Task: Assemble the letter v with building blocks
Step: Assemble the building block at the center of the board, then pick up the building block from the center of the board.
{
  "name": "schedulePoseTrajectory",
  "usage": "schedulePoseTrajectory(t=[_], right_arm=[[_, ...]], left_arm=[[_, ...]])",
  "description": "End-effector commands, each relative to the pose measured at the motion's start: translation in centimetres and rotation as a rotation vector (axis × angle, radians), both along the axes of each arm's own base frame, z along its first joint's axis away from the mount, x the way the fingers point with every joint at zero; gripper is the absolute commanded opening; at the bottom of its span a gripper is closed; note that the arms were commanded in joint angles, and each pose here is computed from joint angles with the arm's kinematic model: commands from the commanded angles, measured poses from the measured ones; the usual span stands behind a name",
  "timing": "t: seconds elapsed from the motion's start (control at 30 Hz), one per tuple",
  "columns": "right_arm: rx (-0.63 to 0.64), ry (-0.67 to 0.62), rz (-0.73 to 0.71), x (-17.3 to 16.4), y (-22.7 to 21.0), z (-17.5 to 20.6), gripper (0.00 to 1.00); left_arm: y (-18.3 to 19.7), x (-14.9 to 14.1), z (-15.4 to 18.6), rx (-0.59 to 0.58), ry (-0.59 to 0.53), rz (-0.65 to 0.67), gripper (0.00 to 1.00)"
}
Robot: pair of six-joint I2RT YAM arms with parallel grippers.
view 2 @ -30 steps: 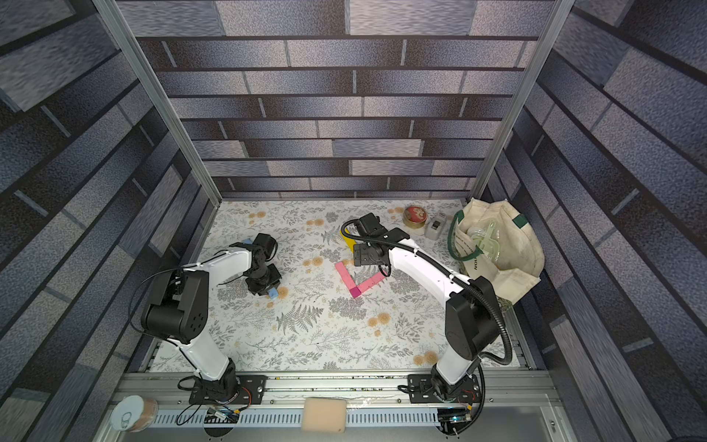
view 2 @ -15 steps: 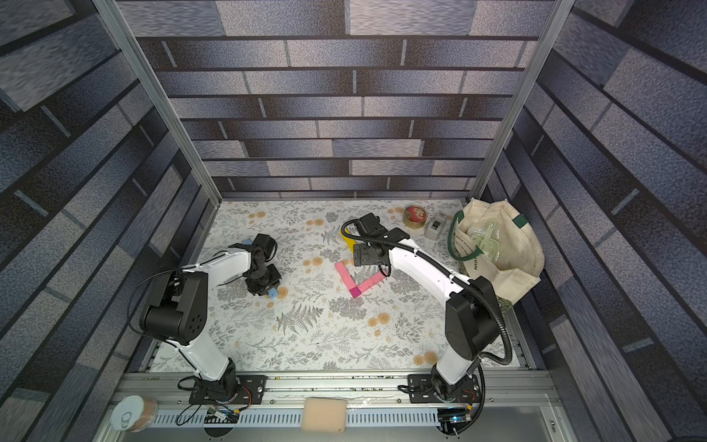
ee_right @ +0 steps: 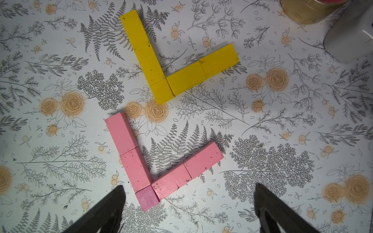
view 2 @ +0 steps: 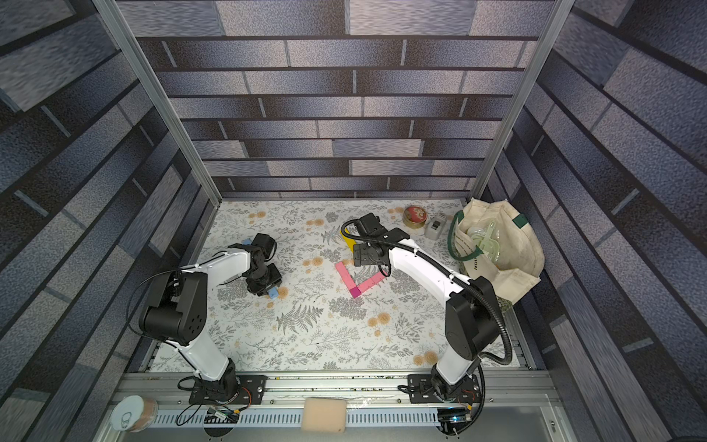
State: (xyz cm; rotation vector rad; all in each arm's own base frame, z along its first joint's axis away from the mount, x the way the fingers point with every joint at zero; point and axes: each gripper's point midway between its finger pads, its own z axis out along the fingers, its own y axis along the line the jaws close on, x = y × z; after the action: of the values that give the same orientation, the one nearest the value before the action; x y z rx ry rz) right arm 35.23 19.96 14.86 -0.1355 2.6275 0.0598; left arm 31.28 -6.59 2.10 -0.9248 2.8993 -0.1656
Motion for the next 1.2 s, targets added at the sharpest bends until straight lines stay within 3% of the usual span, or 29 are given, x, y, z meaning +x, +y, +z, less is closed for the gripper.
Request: schedulePoseTrajectory(t=[0.0,0.23,0.33,0.47,0.57,0.73,1.17], right_arm=[[0.021,-0.016,-0.010,0.1,-0.2,0.6,1.00],[0.030,-0.016,-0.011,0.2,0.0,0.6,1.00],[0.039,-0.017,-0.006,0.3,0.2,0.7,1.00],[0.049,-0.019,0.003,0.5,0.5,1.1,1.00],[0.052,-0.020,0.011,0.6,0.7,1.5,1.00],[0.042,-0.031,0.008,0.7,0.5,2.3,1.00],[0.031,-0.022,-0.001,0.7,0.4,2.2,1.00]], left_arm=[[1.1,-2.0,-1.5,0.044,0.068,-0.004,0.52],[2.2,-2.7,1.6,0.067,0.051,0.001,0.65],[3.7,-2.0,5.0,0.085,-0.010,0.017,0.77],[6.9,1.3,10.9,0.112,-0.163,0.042,1.00],[7.4,4.6,12.6,0.028,-0.231,0.061,1.00],[7.2,8.5,11.2,-0.025,-0.190,0.056,0.97],[8.8,8.4,3.8,-0.033,-0.025,0.064,0.70]])
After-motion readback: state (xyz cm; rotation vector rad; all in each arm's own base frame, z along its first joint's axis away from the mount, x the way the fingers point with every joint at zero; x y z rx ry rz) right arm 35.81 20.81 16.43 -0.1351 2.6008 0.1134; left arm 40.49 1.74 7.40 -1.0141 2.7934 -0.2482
